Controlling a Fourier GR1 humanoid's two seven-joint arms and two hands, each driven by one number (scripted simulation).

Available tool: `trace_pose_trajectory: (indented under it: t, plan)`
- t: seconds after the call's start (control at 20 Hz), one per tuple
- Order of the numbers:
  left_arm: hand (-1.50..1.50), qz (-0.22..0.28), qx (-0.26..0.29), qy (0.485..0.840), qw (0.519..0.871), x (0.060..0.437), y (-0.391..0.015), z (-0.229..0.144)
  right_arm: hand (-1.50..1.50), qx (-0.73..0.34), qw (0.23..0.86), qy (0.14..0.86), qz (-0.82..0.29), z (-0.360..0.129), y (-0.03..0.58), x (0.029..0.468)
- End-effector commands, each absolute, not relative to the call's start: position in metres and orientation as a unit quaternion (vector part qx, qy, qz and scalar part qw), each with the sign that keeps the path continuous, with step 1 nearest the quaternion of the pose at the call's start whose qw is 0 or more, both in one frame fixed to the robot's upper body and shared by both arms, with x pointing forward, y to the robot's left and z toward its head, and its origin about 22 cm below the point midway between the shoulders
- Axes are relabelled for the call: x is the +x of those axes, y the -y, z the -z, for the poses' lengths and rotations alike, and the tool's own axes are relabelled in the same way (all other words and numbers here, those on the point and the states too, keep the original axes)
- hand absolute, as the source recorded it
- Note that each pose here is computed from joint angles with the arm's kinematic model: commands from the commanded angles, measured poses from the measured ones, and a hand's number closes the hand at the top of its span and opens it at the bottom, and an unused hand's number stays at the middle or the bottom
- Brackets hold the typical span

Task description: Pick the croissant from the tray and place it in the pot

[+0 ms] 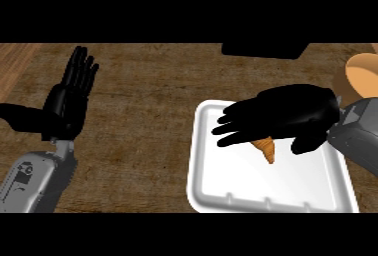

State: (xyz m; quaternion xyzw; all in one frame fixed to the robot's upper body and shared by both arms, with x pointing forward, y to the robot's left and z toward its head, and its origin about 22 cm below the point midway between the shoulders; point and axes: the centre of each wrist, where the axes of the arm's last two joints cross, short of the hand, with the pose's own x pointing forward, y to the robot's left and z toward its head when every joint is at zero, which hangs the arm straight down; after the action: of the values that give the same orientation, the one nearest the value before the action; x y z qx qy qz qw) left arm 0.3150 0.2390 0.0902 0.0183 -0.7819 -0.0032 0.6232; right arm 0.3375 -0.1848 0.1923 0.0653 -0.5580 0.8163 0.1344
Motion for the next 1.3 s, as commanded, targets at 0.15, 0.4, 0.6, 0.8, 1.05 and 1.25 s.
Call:
trace_pose_trajectory:
  t: [0.15, 0.4, 0.6, 0.8, 1.05, 1.25]
  plan:
    - [0.0, -0.002, 0.025, 0.777, 0.63, 0.315, -0.249, -0.088, -1.5, 0.136, 0.1, 0.482, -0.859, -0.132, 0.209, 0.365]
    - [0.0, -0.006, 0.03, 0.776, 0.63, 0.325, -0.249, -0.09, -1.5, 0.161, 0.071, 0.509, -0.842, -0.096, 0.207, 0.382]
    - [0.0, -0.012, 0.034, 0.776, 0.629, 0.302, -0.259, -0.07, -1.5, 0.169, 0.065, 0.521, -0.834, -0.106, 0.203, 0.398]
    - [0.0, -0.014, 0.042, 0.774, 0.632, 0.309, -0.256, -0.077, -1.5, 0.135, 0.051, 0.505, -0.851, -0.087, 0.21, 0.406]
    - [0.0, -0.02, 0.044, 0.773, 0.633, 0.315, -0.254, -0.088, -1.5, 0.113, 0.053, 0.511, -0.851, -0.041, 0.19, 0.392]
    - [0.0, -0.02, 0.037, 0.774, 0.631, 0.309, -0.266, -0.085, -1.5, 0.129, 0.059, 0.501, -0.854, -0.045, 0.17, 0.401]
